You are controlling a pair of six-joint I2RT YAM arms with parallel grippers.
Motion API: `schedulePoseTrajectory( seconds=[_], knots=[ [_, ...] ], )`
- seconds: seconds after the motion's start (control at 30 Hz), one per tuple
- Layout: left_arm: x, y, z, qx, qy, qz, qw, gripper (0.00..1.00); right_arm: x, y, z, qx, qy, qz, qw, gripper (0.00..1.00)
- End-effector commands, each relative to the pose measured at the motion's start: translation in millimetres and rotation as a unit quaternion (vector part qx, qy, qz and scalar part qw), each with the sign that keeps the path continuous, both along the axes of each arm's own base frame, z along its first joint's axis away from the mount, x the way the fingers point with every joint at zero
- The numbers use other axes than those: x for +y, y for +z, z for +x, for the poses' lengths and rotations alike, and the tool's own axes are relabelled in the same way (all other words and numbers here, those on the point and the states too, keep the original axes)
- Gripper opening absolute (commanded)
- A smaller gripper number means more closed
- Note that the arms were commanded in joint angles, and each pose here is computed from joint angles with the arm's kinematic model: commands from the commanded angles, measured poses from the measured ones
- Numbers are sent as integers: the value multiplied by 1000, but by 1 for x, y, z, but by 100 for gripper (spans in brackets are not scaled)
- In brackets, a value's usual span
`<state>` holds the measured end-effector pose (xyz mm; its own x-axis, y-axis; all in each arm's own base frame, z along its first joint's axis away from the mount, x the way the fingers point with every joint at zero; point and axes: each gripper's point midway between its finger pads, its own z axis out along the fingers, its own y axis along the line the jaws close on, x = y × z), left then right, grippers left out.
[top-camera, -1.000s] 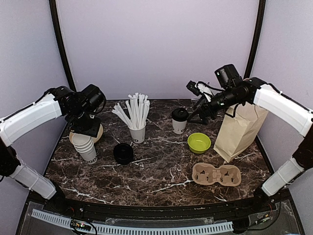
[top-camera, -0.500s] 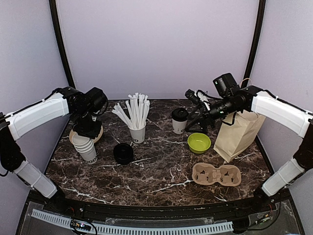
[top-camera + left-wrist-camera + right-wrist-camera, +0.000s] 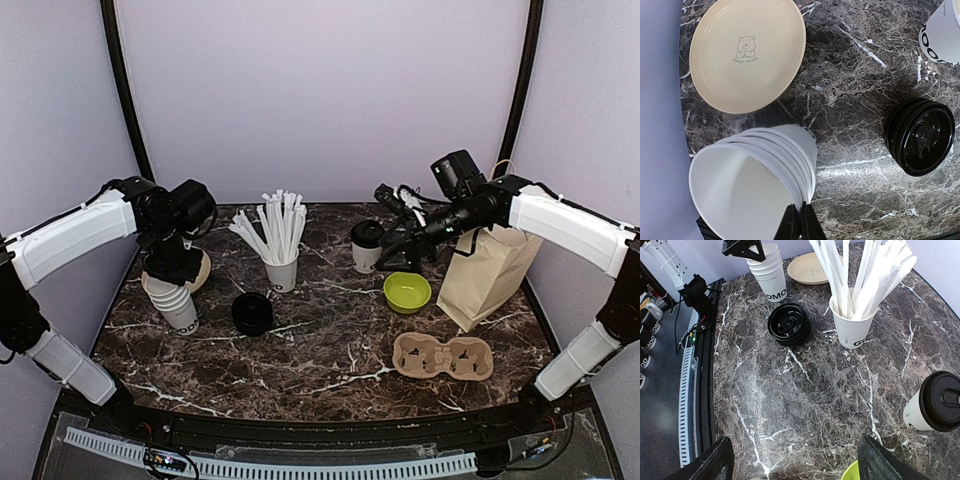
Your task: Pack the takeout coffee
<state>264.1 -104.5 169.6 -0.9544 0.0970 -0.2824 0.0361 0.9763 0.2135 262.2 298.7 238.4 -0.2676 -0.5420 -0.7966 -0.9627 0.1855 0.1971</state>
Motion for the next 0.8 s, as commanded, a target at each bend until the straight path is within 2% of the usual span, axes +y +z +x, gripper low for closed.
schedulePoseTrajectory(
  seconds=[0.0,0.17,0.23,0.27,0.33,0.37,0.4,0.43,0.47,0.5,0.53,0.57,0.6,0.63,0.67,0.7,0.73,0.77],
  knots=[
    [9,16,-12,-3,10,-5,1000,1,8,13,-1,-18,16,14,1000,85],
    [14,30,-16,-11,11,-3,1000,0,12,16,-6,-16,27,19,999,85],
    [-2,34,-17,-17,-5,-56,998,0,13,17,-8,-12,32,21,999,85],
    [-3,34,-16,-21,-8,-59,998,0,14,18,-9,-12,33,21,999,85],
    [20,39,-12,-38,16,16,999,0,14,18,-9,-15,32,18,999,85],
    [42,35,-20,-12,37,88,995,0,15,19,-9,-18,32,17,999,85],
    [41,35,-22,-1,33,93,995,0,15,18,-9,-18,32,16,999,84],
    [13,27,-30,26,11,7,1000,0,15,18,-10,-18,32,15,999,84],
    [-20,23,-16,-3,-25,-77,997,0,15,18,-11,-19,32,14,999,85],
    [-32,31,-19,-19,-35,-125,991,0,15,18,-11,-20,32,14,999,85],
    [-21,33,-25,-18,-17,-87,996,0,16,17,-11,-21,32,13,999,85],
    [1,38,-14,-32,8,7,999,0,16,17,-11,-22,32,12,999,85],
    [6,35,-21,-5,4,27,1000,0,16,17,-11,-22,32,11,999,85],
    [-10,28,-25,13,-11,-17,1000,0,16,17,-11,-22,32,11,999,85],
    [-17,33,-18,-18,-17,-27,999,0,17,17,-11,-23,32,11,999,84],
    [-4,43,-10,-48,-8,27,998,0,17,18,-11,-24,33,10,999,84],
    [10,43,-20,-17,3,68,998,0,18,18,-11,-22,34,10,999,84],
    [0,35,-23,20,-6,44,999,0,19,17,-11,-21,35,9,999,84]
  ],
)
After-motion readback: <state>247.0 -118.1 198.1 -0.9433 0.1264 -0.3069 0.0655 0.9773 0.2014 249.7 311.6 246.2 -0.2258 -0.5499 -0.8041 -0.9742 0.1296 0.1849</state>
